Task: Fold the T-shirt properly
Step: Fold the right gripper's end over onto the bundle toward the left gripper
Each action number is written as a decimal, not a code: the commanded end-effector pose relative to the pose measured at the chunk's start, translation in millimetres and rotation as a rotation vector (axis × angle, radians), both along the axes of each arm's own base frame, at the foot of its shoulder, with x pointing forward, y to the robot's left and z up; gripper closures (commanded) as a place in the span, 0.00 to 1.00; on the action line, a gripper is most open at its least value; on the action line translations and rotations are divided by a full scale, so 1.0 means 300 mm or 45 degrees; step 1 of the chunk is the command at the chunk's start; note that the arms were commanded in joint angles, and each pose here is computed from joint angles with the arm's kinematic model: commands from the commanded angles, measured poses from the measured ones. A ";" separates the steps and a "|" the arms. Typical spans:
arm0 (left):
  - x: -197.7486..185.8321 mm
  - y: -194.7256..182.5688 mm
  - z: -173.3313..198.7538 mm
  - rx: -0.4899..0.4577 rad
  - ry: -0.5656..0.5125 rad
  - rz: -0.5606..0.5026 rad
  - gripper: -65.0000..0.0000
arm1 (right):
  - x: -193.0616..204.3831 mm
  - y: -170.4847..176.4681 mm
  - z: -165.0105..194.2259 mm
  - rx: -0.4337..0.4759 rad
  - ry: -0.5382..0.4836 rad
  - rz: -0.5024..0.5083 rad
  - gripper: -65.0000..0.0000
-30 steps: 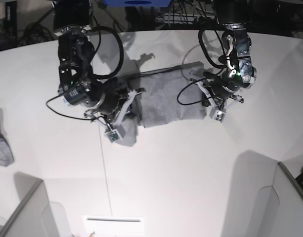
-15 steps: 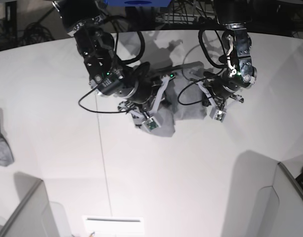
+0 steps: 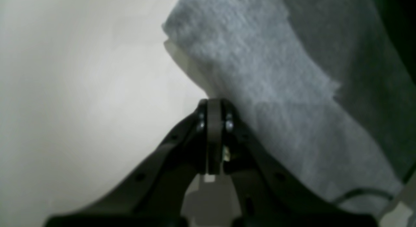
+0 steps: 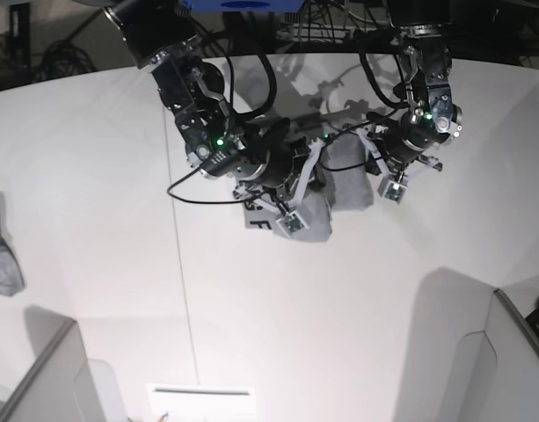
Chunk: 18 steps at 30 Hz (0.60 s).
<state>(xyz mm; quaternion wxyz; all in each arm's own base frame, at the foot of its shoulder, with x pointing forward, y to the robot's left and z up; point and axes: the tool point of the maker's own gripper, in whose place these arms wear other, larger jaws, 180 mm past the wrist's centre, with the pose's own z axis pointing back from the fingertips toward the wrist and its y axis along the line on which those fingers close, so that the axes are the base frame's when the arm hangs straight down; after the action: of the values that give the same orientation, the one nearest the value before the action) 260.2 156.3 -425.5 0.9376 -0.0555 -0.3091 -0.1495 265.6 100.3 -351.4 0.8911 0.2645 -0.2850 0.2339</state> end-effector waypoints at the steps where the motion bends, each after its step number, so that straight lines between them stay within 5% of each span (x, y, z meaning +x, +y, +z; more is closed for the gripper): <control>1: 0.017 -0.002 0.025 -0.002 -0.036 -0.010 1.00 | 0.015 0.020 0.036 0.030 -0.024 0.008 1.00; 13: 0.009 -0.002 0.025 -0.002 -0.034 -0.009 1.00 | 0.006 0.036 0.006 0.015 0.031 0.016 1.00; 18: -0.035 0.181 0.062 0.051 -0.064 0.190 1.00 | 0.013 0.037 -0.007 0.012 0.041 0.012 1.00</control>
<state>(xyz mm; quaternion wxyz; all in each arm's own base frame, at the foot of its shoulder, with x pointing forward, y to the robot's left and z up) 242.5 210.6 -416.6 0.9454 -0.0118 -0.3152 -0.0822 260.5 103.2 -369.6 0.9040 0.2589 -0.2469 0.2339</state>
